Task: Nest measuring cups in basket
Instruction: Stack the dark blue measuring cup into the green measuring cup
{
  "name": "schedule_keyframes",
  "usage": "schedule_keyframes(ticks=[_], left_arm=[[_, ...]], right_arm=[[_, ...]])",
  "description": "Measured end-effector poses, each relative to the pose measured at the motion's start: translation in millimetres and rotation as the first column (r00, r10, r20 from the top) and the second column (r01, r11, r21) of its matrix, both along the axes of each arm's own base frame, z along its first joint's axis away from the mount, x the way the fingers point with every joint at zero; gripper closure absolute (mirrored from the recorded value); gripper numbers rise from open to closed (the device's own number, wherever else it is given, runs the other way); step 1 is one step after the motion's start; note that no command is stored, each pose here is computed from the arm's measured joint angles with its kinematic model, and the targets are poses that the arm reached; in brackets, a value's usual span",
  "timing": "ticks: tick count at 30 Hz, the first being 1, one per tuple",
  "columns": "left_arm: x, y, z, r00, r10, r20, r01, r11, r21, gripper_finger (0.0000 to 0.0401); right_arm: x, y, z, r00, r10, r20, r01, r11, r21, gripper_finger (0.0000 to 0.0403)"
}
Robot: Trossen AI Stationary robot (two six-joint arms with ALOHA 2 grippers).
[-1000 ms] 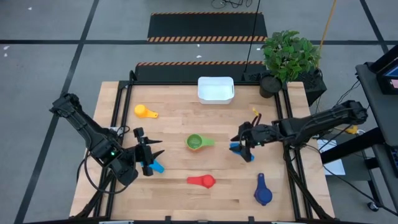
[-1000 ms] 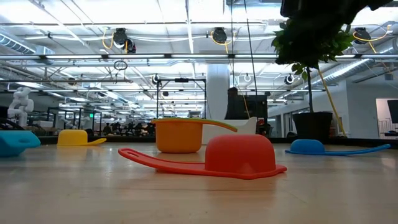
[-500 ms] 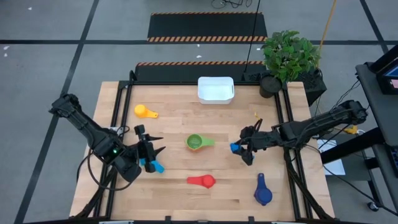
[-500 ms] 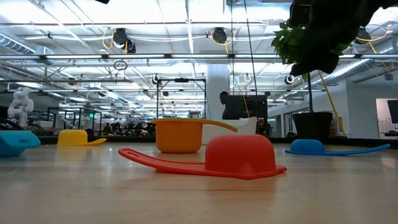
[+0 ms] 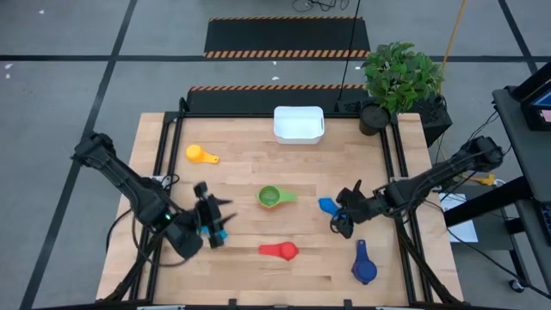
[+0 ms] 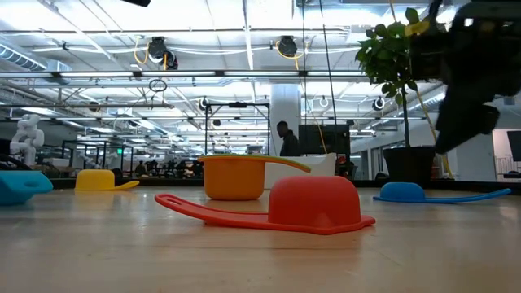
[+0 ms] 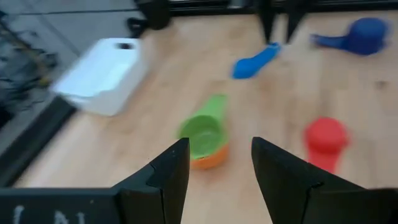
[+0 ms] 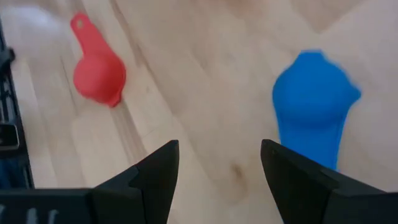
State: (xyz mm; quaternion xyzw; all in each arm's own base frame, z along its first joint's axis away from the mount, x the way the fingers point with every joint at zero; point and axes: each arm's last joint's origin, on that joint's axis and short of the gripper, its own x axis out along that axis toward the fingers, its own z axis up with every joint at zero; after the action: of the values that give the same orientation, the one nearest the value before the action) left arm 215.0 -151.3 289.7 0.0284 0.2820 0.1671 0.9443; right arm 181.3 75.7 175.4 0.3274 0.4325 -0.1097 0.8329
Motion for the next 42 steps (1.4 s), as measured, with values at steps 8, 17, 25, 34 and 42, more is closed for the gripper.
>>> schedule_keyframes(ticks=[8, 17, 25, 34, 42], left_arm=[[45.1, -34.8, -25.2, 0.976, -0.211, 0.047, 0.215, 0.971, -0.106, 0.0226], [71.8, -67.2, -27.5, 0.975, -0.211, 0.069, 0.22, 0.961, -0.168, 0.0226], [102.2, -98.4, -20.1, 0.955, -0.29, 0.057, 0.294, 0.951, -0.091, 0.0226], [108.9, -101.8, -16.1, 0.937, -0.348, 0.04, 0.348, 0.937, -0.005, 0.0226], [116.0, -92.4, -16.1, 0.941, -0.338, 0.029, 0.338, 0.941, 0.024, 0.0226]], right_arm=[[-13.7, 27.7, -0.2, 0.999, 0.04, 0.021, -0.04, 0.999, 0.005, 0.0184], [-34.1, 59.0, -7.5, 0.999, 0.045, 0.002, -0.045, 0.998, 0.045, 0.0184], [-47.0, 76.6, -18.7, 0.994, -0.049, -0.094, 0.063, 0.986, 0.154, 0.0184], [-50.8, 79.4, -21.5, 0.994, 0.004, -0.11, 0.009, 0.992, 0.123, 0.0184], [-48.5, 68.8, -18.5, 0.979, 0.124, -0.161, -0.111, 0.99, 0.088, 0.0184]])
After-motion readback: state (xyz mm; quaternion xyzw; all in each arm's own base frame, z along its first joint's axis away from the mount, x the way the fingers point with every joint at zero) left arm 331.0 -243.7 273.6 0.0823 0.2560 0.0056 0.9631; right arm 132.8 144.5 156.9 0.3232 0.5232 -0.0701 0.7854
